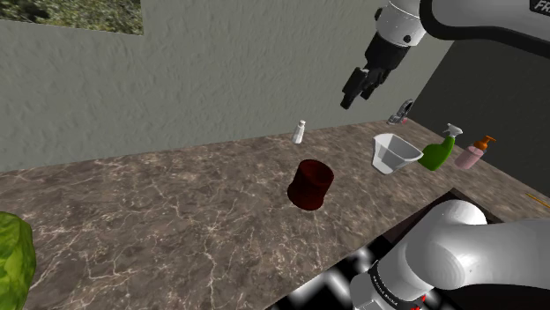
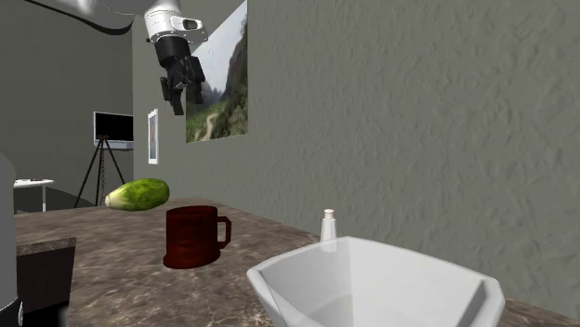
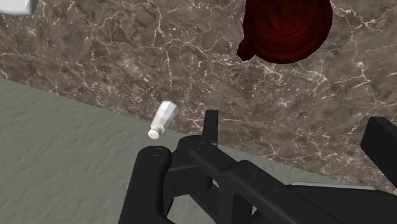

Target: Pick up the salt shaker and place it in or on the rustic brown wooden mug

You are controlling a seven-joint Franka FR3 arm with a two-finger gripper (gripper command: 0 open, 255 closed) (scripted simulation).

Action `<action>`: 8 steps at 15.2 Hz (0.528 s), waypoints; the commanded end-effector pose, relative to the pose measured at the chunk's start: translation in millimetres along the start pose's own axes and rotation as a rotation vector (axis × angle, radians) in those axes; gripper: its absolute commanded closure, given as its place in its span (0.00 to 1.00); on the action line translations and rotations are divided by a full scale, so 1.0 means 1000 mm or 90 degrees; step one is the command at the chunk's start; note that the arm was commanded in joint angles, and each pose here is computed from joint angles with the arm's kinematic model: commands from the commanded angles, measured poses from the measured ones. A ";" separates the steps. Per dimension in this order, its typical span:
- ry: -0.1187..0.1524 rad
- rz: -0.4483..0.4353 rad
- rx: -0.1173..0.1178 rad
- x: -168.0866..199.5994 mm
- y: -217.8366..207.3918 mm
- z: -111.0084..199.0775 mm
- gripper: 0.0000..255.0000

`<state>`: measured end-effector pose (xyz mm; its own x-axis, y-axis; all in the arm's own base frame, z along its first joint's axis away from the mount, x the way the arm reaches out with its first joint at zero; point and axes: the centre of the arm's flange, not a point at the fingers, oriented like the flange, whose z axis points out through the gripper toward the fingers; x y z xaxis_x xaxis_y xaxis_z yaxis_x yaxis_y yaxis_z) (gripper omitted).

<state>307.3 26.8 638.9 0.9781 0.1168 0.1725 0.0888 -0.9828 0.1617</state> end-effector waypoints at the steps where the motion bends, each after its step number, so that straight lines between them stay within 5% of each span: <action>1: 0.000 0.000 0.000 0.000 0.000 0.000 0.00; 8: -0.003 -0.001 0.007 0.050 0.043 0.067 0.00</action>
<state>365.3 -12.1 598.5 0.9790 0.1173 0.1671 0.0919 -0.9841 0.1521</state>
